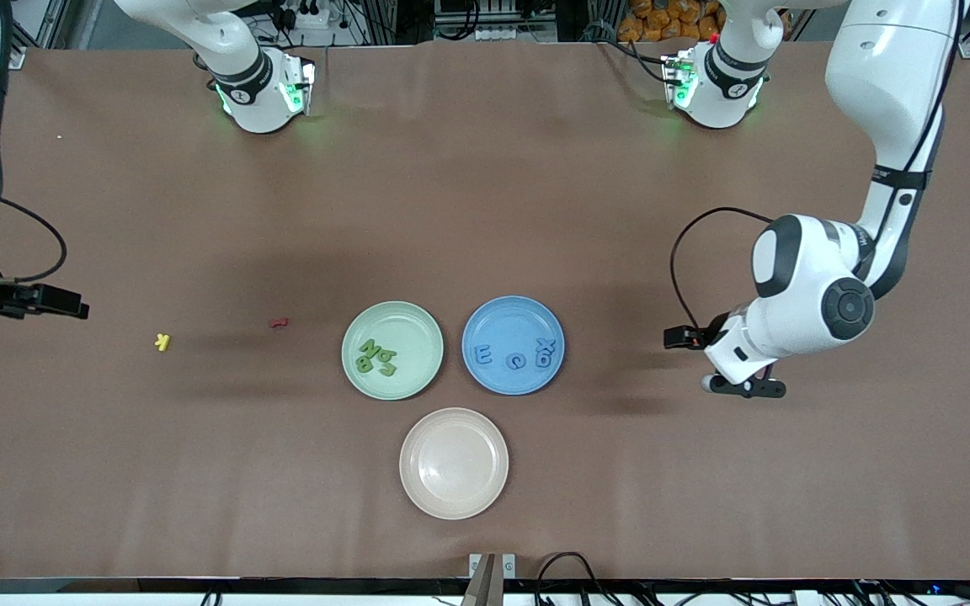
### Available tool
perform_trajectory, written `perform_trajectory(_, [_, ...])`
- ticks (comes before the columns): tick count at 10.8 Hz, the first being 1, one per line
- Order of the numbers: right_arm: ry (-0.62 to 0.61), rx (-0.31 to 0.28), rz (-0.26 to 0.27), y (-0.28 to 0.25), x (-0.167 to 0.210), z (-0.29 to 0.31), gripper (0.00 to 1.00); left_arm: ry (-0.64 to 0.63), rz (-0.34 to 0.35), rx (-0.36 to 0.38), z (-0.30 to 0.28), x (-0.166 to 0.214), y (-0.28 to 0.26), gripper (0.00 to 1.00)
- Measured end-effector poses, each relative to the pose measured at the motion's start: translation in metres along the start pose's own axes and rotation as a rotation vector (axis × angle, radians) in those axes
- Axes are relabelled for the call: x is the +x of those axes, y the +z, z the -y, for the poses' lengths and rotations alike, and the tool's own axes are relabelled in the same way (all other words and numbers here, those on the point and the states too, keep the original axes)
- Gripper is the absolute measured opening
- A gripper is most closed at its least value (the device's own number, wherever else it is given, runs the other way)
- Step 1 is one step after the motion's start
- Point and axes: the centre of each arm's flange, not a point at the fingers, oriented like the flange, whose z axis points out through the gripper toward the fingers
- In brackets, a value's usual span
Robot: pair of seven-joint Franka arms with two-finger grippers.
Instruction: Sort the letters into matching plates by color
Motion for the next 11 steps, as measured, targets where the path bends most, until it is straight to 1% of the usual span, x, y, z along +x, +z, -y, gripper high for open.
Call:
perform_trajectory(2, [0.067, 0.025, 0.000, -0.029, -0.016, 0.025, 1.00, 0.028, -0.013, 0.026, 0.028, 0.002, -0.009, 1.00])
perform_trajectory(4, [0.093, 0.039, 0.000, -0.054, -0.031, 0.047, 1.00, 0.043, -0.024, 0.045, 0.047, 0.001, -0.022, 1.00])
perform_trajectory(6, [0.096, 0.032, 0.000, -0.076, -0.048, 0.055, 1.00, 0.047, -0.024, 0.066, 0.054, -0.001, -0.032, 1.00])
perform_trajectory(8, [0.138, 0.019, -0.021, -0.094, -0.061, 0.066, 1.00, 0.038, -0.025, 0.079, 0.063, -0.004, -0.048, 1.00])
perform_trajectory(9, [0.172, 0.012, -0.031, -0.099, -0.064, 0.075, 1.00, 0.038, -0.028, 0.097, 0.068, -0.008, -0.062, 1.00])
perform_trajectory(10, [0.202, -0.001, -0.049, -0.102, -0.064, 0.084, 1.00, 0.031, -0.037, 0.111, 0.074, -0.012, -0.080, 1.00])
perform_trajectory(11, [0.216, -0.008, -0.076, -0.102, -0.062, 0.090, 1.00, 0.017, -0.061, 0.122, 0.081, -0.016, -0.102, 1.00])
